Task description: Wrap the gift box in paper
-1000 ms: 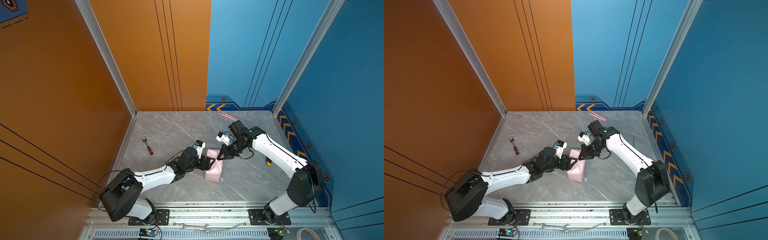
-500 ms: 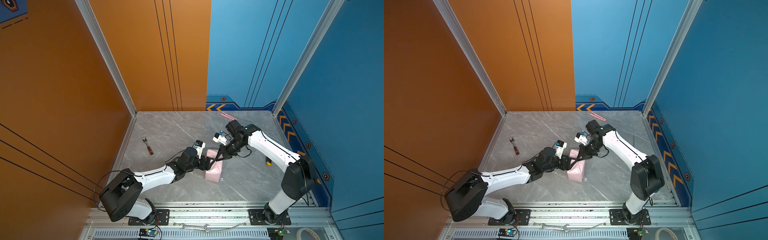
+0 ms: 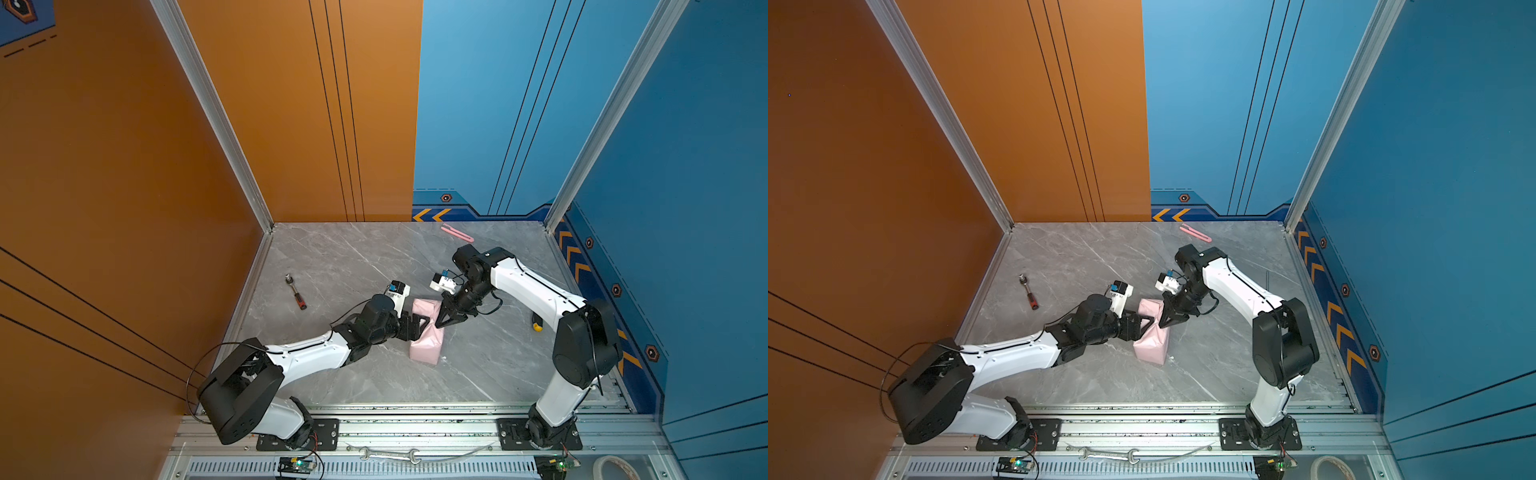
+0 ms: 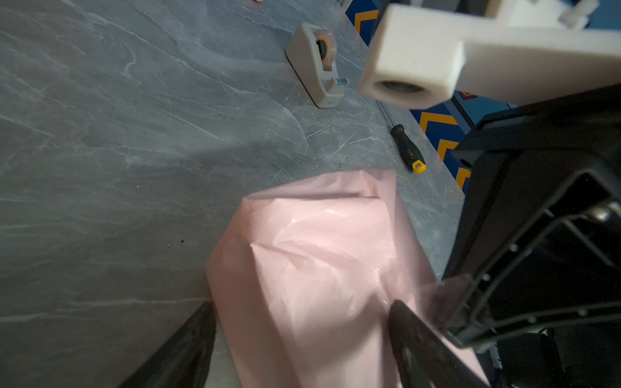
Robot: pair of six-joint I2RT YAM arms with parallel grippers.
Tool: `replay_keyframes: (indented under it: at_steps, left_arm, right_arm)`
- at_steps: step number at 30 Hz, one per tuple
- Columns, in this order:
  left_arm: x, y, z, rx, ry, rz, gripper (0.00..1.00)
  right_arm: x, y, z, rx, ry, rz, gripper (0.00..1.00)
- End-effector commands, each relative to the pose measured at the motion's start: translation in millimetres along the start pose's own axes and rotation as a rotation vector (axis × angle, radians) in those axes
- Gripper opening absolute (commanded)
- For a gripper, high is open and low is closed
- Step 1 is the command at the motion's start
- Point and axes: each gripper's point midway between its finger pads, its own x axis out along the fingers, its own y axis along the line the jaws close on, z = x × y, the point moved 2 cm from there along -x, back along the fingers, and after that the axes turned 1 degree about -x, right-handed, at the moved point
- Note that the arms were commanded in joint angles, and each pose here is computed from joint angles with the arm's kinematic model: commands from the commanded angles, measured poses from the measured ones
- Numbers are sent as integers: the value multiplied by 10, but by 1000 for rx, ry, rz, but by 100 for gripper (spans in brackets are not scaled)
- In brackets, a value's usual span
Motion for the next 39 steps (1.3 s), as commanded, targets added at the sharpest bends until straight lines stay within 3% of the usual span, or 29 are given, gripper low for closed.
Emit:
replay_keyframes:
  at_steps: [1, 8, 14, 25, 29, 39]
  left_arm:
    - [-19, 422, -467, 17, 158, 186, 81]
    - [-30, 398, -427, 21, 144, 178, 81]
    - [-22, 406, -425, 22, 145, 182, 81]
    - [-9, 372, -391, 31, 140, 166, 81]
    - [-11, 362, -365, 37, 132, 164, 81]
    - [-14, 364, -352, 38, 130, 163, 81]
  right_arm:
    - [-16, -139, -4, 63, 26, -66, 0]
    - [-14, -188, 37, 91, 24, -88, 8]
    - [-79, -102, 84, 78, -3, -74, 5]
    - [-51, -101, 146, 89, -2, -87, 23]
    - [-64, -141, 166, 111, -11, -132, 29]
    - [-45, -214, 144, 132, 5, -285, 31]
